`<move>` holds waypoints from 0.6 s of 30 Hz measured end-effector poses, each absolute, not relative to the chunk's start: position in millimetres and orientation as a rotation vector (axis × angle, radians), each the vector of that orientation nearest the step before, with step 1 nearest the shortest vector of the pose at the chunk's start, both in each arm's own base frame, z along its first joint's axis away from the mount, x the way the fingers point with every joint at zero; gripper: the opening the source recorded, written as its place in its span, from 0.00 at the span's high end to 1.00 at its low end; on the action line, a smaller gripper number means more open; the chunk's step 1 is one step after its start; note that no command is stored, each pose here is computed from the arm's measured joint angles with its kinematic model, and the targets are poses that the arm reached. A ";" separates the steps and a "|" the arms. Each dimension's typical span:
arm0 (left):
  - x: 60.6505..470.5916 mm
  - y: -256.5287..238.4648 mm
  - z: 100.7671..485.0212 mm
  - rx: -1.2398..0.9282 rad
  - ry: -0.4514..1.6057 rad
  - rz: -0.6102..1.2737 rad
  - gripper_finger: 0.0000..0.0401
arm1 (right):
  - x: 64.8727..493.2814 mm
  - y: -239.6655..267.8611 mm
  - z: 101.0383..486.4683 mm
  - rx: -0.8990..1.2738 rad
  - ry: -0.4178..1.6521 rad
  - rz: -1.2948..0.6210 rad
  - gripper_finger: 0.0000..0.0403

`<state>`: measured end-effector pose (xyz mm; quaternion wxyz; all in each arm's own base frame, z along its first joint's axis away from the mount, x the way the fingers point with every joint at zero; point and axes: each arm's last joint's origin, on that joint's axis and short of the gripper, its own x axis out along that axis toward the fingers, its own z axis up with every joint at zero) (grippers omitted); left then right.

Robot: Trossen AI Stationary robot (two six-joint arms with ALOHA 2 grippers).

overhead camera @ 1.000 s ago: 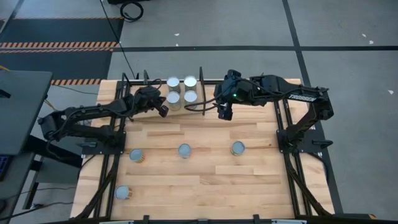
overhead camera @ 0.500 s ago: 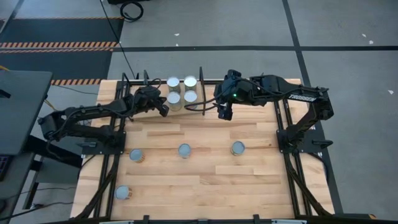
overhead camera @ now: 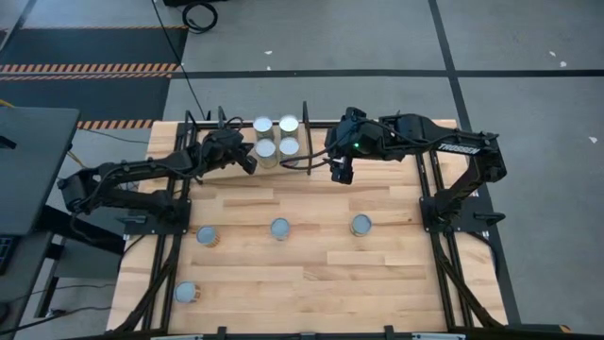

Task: Pick and place cans onto a shelf
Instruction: Adjust the canned goods on the shelf

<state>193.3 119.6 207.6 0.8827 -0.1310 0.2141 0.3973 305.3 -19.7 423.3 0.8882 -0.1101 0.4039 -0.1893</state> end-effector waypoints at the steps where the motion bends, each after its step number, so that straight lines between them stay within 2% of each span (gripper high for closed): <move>1: 191.9 121.1 208.8 -0.257 0.444 0.858 0.96 | 305.1 -19.5 423.0 -0.223 0.842 -0.391 0.09; 6: 182.6 142.1 222.8 -0.236 0.415 1.021 0.98 | 304.4 -19.6 422.6 -0.205 0.845 -0.399 0.09; 18: 187.5 200.8 206.2 -0.364 0.471 1.066 0.99 | 305.4 -19.5 423.5 -0.202 0.831 -0.398 0.09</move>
